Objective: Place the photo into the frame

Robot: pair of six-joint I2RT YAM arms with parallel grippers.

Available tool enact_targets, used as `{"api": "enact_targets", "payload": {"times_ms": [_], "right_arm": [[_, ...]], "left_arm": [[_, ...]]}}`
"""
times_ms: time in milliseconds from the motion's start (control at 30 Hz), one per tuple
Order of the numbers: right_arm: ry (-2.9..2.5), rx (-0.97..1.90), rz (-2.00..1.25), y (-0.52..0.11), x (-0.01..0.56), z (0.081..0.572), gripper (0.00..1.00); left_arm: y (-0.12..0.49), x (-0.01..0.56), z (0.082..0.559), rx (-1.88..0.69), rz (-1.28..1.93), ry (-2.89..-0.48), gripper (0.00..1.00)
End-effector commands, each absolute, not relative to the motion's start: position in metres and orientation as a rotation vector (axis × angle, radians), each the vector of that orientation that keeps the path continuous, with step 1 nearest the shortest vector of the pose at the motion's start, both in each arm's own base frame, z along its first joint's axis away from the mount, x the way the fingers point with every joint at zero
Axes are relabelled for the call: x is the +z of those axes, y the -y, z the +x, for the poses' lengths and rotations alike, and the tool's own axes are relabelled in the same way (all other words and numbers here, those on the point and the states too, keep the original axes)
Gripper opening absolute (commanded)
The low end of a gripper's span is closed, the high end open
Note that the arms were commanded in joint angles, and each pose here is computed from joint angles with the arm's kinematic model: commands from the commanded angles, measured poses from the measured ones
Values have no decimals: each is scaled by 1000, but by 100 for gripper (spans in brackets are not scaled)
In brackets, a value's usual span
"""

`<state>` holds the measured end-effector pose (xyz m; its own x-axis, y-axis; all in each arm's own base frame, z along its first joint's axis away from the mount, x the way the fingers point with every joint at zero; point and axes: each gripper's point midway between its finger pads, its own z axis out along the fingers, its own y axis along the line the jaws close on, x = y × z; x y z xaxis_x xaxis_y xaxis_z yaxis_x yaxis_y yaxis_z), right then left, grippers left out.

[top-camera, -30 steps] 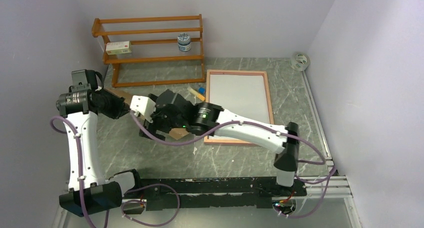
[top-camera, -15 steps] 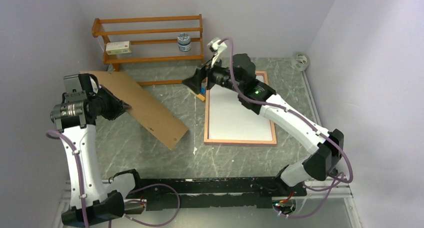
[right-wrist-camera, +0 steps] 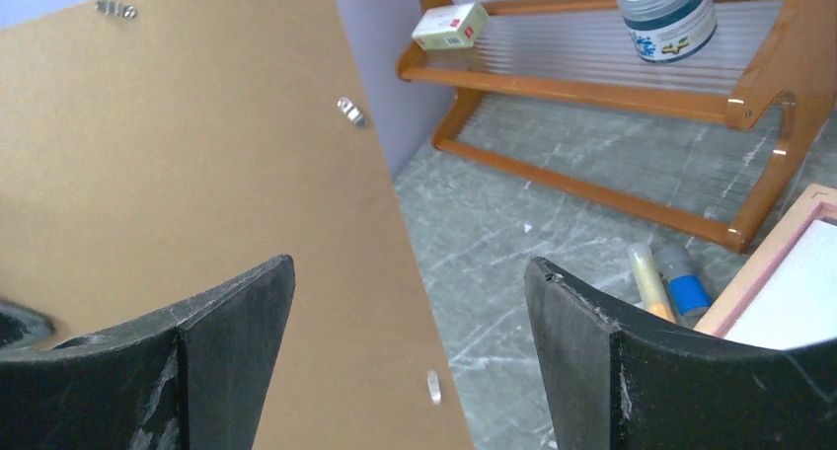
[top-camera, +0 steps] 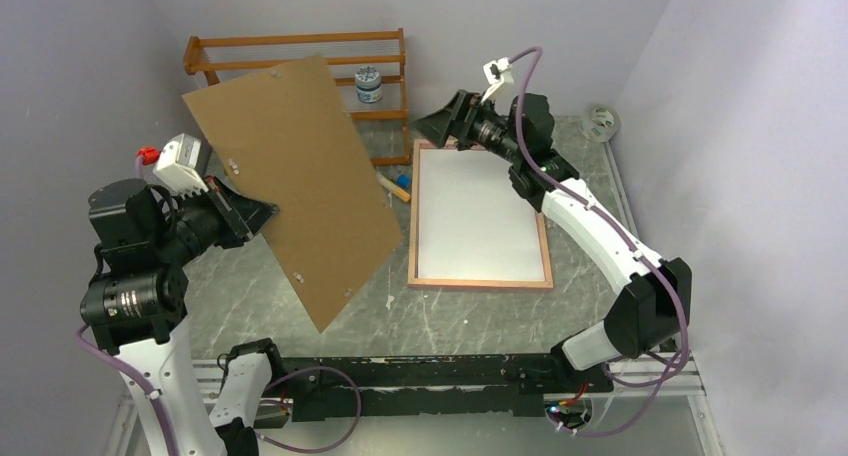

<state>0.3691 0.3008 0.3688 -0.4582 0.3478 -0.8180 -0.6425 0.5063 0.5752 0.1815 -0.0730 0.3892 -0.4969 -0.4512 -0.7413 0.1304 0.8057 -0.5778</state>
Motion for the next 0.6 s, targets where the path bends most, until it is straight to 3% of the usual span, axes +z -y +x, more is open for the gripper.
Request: {"api": "enact_targets", "payload": {"times_ms": [0, 267, 567], "right_arm": [[-1607, 1357, -246, -296, 396, 360, 91], [-1588, 1476, -358, -299, 395, 345, 98], [-1529, 1553, -349, -280, 398, 323, 98]], "left_arm": [[109, 442, 169, -866, 168, -1765, 3], [133, 469, 178, -1175, 381, -1656, 3], [127, 480, 225, -1298, 286, -1626, 3]]}}
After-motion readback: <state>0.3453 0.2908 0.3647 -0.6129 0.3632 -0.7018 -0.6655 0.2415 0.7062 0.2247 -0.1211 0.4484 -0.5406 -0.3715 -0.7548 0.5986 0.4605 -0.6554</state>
